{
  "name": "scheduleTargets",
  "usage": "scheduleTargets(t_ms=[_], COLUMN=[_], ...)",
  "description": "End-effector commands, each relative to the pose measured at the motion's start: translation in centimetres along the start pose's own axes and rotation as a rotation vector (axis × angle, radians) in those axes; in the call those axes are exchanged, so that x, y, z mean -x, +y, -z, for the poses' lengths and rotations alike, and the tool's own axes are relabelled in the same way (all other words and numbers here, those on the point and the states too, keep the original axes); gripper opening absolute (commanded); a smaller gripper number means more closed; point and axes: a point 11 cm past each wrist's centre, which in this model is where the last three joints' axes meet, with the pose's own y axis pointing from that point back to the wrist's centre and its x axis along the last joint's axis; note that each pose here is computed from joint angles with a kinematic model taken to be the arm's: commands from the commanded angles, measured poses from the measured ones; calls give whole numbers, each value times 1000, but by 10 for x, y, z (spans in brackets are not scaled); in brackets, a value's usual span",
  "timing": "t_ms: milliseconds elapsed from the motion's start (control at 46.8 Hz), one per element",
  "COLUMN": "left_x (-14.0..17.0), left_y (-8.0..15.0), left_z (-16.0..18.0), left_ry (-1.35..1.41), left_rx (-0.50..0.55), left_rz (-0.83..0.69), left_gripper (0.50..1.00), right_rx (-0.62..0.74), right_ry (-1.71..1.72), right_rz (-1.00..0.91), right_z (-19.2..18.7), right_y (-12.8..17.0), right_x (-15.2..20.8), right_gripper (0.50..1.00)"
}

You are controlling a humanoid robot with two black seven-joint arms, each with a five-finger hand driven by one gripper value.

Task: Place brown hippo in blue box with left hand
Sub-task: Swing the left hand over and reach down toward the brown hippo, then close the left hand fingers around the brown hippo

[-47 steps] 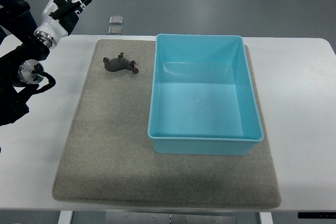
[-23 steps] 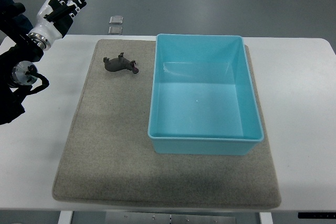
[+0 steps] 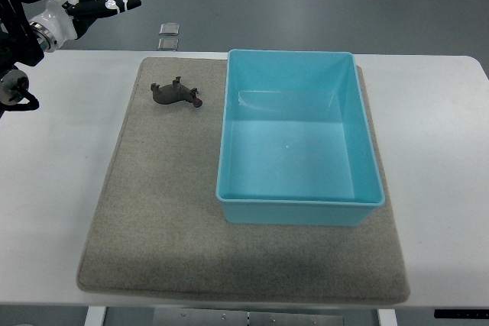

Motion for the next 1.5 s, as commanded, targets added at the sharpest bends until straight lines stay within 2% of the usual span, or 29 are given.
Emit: scheduleTargets(t_ms=[0, 150, 513, 855, 1475], left_x=[0, 15, 46, 46, 48], left_y=[1, 1, 4, 2, 5], left_z=[-12, -17, 1, 4, 31], left_ry=[-94, -222, -479, -717, -801], left_rx=[-3, -31, -148, -197, -325], left_rz=[19, 93, 198, 232, 240], left_gripper=[992, 992, 990, 990, 971], right_rx=[0, 0, 0, 0, 0], right_ry=[0, 0, 0, 0, 0], right_rz=[0, 0, 0, 0, 0], right_z=[0, 0, 0, 0, 0], right_y=[0, 0, 0, 0, 0], right_x=[0, 0, 0, 0, 0], right_gripper=[936, 936, 936, 936, 936])
